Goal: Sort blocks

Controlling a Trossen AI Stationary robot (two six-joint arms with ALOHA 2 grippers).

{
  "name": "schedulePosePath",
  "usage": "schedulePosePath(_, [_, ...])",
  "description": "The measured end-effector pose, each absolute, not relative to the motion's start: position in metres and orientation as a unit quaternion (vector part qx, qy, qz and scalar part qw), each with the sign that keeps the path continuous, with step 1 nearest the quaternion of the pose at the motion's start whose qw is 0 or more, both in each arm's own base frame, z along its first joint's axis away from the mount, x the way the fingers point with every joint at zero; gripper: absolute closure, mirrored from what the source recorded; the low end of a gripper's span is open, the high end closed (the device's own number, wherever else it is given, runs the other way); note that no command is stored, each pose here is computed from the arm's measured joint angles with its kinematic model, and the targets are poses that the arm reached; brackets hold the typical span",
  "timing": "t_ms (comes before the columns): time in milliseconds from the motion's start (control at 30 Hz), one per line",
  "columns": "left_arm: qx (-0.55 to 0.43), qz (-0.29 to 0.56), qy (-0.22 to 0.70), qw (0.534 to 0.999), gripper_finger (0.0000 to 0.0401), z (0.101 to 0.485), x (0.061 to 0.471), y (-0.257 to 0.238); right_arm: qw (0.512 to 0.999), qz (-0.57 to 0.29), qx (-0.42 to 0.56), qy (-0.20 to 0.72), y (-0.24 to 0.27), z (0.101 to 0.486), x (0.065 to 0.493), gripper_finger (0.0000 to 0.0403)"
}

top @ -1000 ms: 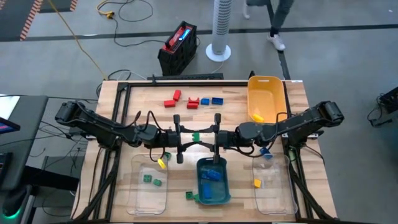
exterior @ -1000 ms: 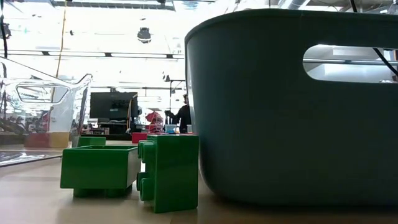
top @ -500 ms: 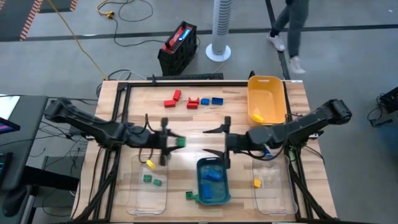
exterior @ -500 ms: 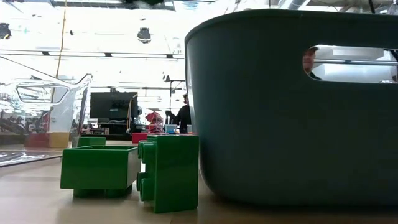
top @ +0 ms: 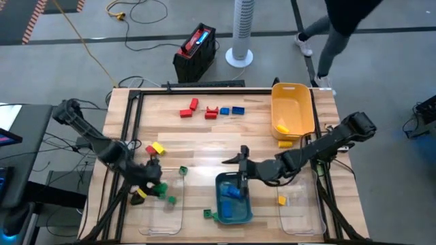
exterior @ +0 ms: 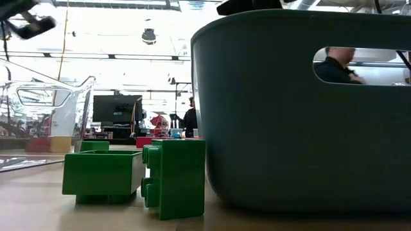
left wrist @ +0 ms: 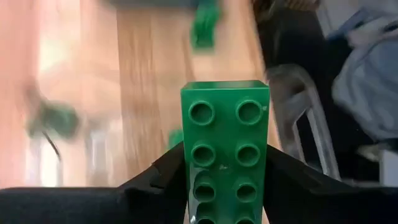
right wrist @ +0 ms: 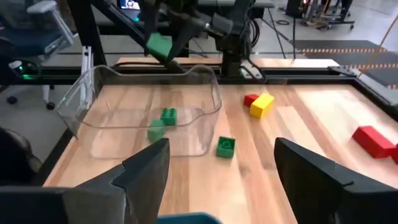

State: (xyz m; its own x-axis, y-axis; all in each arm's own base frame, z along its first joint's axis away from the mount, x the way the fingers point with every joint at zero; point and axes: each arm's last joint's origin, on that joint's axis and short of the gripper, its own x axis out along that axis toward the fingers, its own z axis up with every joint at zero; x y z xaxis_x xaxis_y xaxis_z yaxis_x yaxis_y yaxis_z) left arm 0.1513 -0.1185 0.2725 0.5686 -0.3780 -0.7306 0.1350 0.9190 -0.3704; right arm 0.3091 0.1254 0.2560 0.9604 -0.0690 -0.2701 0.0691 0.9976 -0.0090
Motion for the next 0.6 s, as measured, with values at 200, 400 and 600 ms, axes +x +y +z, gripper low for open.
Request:
schedulePosePath(200, [-0.138, -0.098, 0.55, 0.818, 0.0251, 0.236, 0.161, -0.142, 0.991, -0.067, -0.01, 0.114, 0.132, 0.266, 0.3, 0.0104])
schedulePosePath(400, [-0.101, -0.073, 0.639, 0.759, 0.0249, 0.204, 0.173, -0.155, 0.993, -0.065, -0.008, 0.095, 0.132, 0.278, 0.294, 0.0104])
schedulePosePath(600, [-0.048, -0.033, 0.689, 0.722, 0.0248, 0.19, 0.183, -0.161, 0.993, -0.065, -0.01, 0.095, 0.131, 0.279, 0.293, 0.0104])
